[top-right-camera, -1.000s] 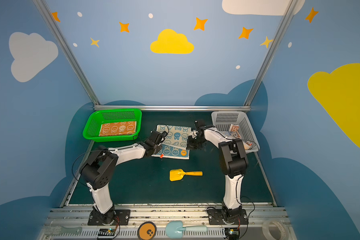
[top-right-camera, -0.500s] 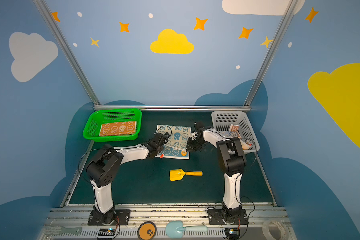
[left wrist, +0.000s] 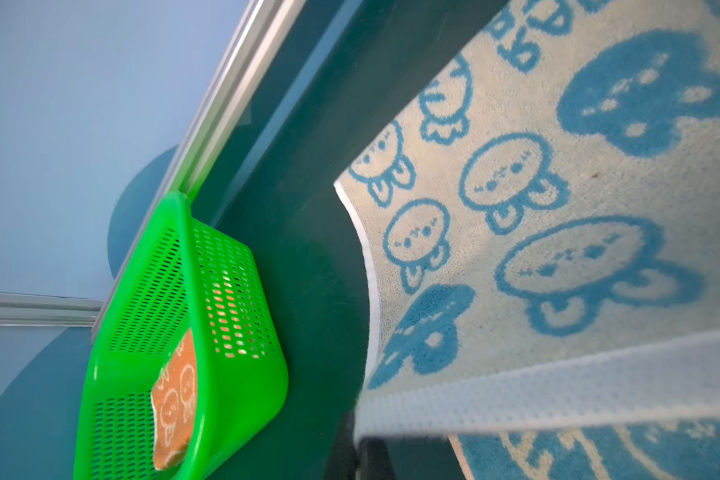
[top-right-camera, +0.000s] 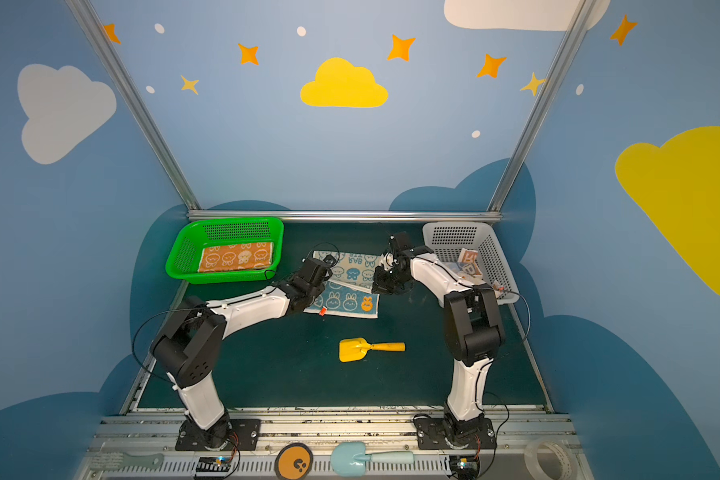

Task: Fold and stack the towels

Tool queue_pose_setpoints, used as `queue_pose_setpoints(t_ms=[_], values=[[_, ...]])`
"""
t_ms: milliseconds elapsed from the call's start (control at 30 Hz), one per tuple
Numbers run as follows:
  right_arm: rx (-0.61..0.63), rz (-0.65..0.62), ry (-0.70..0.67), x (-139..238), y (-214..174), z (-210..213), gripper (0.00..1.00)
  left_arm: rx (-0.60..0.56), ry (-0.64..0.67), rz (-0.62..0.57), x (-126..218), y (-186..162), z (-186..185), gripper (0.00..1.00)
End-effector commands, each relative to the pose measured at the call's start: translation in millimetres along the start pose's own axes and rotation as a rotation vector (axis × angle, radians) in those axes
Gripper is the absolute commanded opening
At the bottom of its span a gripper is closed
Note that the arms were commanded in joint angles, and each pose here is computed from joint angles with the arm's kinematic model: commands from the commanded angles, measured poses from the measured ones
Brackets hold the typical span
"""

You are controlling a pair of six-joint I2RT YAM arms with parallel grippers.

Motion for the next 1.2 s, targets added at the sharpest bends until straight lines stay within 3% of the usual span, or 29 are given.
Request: queue_pose_setpoints(t_ms=[0, 233, 567, 967, 1167], values=[[-0.058, 0.099, -0.143, -10.2, -24.8, -23.3, 0.0, 0.019, 0.123, 0.113, -4.7, -24.5, 10.7, 0.03], [-0.09, 0.156, -0.165, -40.4, -34.6, -40.8, 0.0, -0.014, 0.087, 0.176, -10.5, -40.5, -11.7, 0.03], [-0.116, 0.175, -0.181, -52.9, -34.3, -52.0, 0.0, -0.054, 0.076, 0.225, -10.3, -53.1, -27.0, 0.03], [-0.076, 0.089, -0.154, -8.4, -32.9, -30.0, 0.0, -0.017, 0.096, 0.154, 22.1, -28.5, -10.8, 0.03], [-0.075, 0.096, -0.174, -7.5, -42.4, -33.9, 0.0, -0.028, 0.074, 0.162, 33.0, -35.1, -23.8, 0.03]])
Point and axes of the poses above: each gripper's point midway between its finger pads, its own x axis back along the fingers, its own z axis along the line the jaws close on, y = z × x, the point moved 10 cm from there along x, back along the fingers, and after that the axes turned 6 degrees about x, right-handed, at the moved point
